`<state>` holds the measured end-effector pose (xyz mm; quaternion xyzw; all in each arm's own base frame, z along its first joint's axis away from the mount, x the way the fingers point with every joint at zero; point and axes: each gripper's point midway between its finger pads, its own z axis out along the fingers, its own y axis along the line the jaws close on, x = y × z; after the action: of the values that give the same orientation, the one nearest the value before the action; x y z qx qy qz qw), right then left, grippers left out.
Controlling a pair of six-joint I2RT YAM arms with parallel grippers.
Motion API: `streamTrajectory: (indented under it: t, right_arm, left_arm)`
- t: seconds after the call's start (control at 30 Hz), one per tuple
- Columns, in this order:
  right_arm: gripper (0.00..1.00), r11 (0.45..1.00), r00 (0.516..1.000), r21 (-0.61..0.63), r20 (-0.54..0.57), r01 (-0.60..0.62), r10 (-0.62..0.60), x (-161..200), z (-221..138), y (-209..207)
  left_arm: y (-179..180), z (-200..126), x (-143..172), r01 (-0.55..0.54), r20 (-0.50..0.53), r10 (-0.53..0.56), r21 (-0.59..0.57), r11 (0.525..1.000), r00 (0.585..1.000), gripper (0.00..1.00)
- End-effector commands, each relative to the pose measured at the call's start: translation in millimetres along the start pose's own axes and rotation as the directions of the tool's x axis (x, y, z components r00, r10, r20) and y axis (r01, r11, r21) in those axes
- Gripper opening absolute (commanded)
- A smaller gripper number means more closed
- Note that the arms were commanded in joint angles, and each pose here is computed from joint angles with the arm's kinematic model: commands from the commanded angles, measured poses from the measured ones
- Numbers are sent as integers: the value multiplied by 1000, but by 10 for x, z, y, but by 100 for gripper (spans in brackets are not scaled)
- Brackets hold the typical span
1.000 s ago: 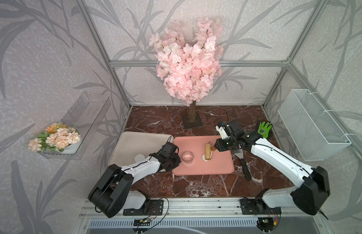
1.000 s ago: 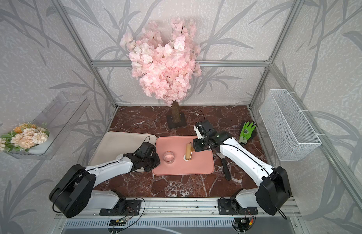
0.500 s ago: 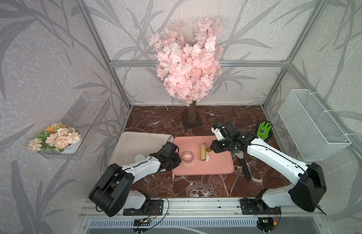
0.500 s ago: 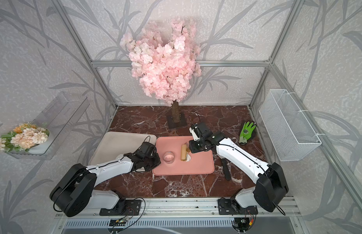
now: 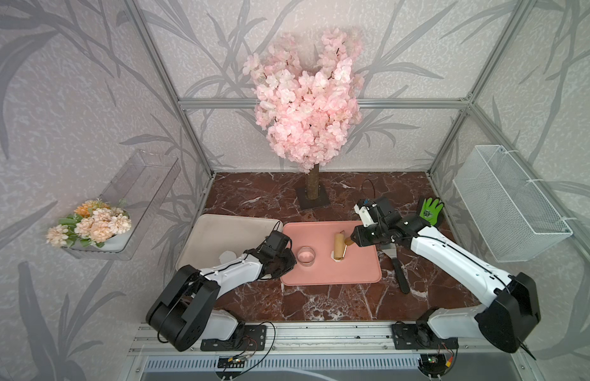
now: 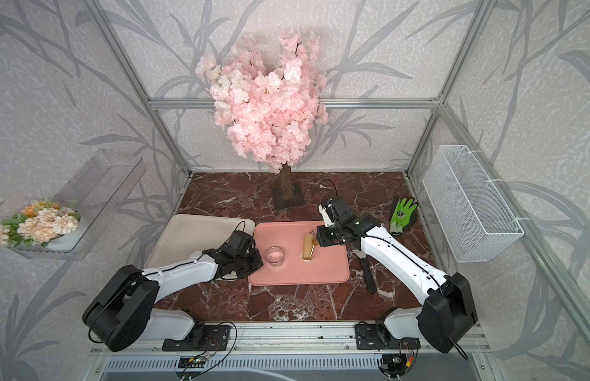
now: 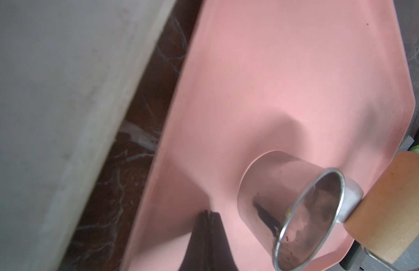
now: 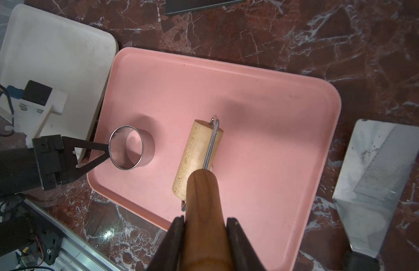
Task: Roll out the dumpling wrappers from the dough
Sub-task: Flatten out the dough on the work surface.
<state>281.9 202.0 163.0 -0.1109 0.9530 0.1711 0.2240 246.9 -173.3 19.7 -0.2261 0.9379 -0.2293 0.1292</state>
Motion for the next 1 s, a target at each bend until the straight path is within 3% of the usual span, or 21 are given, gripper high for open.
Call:
streamTrajectory:
  t: [0.0,0.2,0.43,0.7,0.97]
  right_arm:
    - [0,997,1000,71,-13,12,-11,50,-23,-158]
    - [0,999,998,-15,61,34,-33,-170,-223,142]
    - [0,996,995,-56,73,70,-65,-210,-239,359]
    - [0,997,997,13,-31,70,-69,31,103,171]
    - [0,994,998,101,-56,47,-41,125,124,-133]
  left_arm:
    - [267,66,132,12,-45,-16,-90,996,999,0]
    - [273,68,135,13,-45,-18,-91,996,999,0]
    - [264,61,128,13,-42,-17,-89,996,999,0]
    - [257,68,132,13,-45,-17,-87,996,999,0]
    - [249,63,129,10,-47,-14,-88,996,999,0]
